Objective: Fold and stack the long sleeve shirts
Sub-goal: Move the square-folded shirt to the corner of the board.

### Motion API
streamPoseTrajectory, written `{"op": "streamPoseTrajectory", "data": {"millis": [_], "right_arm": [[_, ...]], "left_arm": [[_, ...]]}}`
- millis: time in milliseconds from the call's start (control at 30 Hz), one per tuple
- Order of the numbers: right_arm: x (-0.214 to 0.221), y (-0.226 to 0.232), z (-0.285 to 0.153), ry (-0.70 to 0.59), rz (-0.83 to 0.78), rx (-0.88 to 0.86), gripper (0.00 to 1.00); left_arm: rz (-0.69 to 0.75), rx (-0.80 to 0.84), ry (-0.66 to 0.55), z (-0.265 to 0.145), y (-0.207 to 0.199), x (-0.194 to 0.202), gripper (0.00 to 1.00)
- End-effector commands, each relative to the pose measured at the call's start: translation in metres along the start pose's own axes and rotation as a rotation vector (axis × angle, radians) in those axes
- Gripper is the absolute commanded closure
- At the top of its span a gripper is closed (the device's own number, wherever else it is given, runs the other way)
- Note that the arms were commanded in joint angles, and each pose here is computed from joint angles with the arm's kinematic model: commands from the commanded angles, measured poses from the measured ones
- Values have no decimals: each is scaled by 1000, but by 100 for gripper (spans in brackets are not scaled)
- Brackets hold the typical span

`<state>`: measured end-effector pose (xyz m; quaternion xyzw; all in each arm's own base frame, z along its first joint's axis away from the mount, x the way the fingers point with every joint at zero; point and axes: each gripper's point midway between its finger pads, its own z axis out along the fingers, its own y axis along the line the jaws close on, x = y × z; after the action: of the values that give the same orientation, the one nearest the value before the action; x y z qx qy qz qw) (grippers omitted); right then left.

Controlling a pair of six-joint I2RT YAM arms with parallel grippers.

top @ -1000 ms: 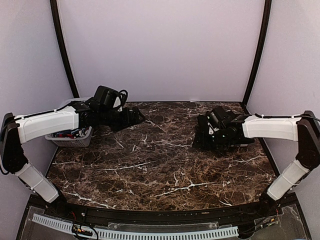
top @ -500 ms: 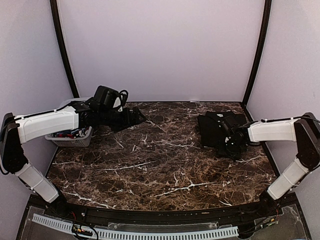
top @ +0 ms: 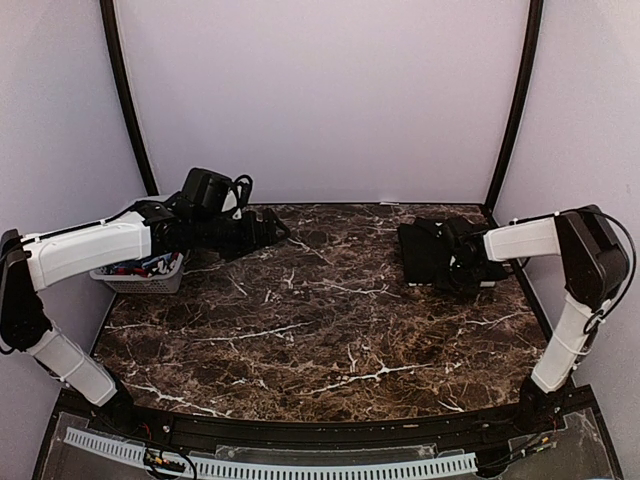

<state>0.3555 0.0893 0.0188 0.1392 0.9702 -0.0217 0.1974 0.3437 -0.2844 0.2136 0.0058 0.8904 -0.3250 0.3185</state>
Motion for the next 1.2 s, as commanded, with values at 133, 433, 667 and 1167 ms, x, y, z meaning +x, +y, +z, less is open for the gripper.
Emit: {"op": "streamPoseTrajectory", "data": {"millis": [133, 433, 667, 1167], "right_arm": [[-30, -7, 35, 30, 30, -17, 40], [-66, -31, 51, 25, 0, 14, 39], [-77, -37, 59, 23, -39, 22, 38], [-74, -30, 37, 3, -25, -52, 32]], "left_arm": [[9, 4, -30, -15, -1, -5, 1], [6, -3, -15, -14, 1, -2, 1], [2, 1, -11, -11, 0, -3, 1], [16, -20, -12, -8, 1, -6, 1]]}}
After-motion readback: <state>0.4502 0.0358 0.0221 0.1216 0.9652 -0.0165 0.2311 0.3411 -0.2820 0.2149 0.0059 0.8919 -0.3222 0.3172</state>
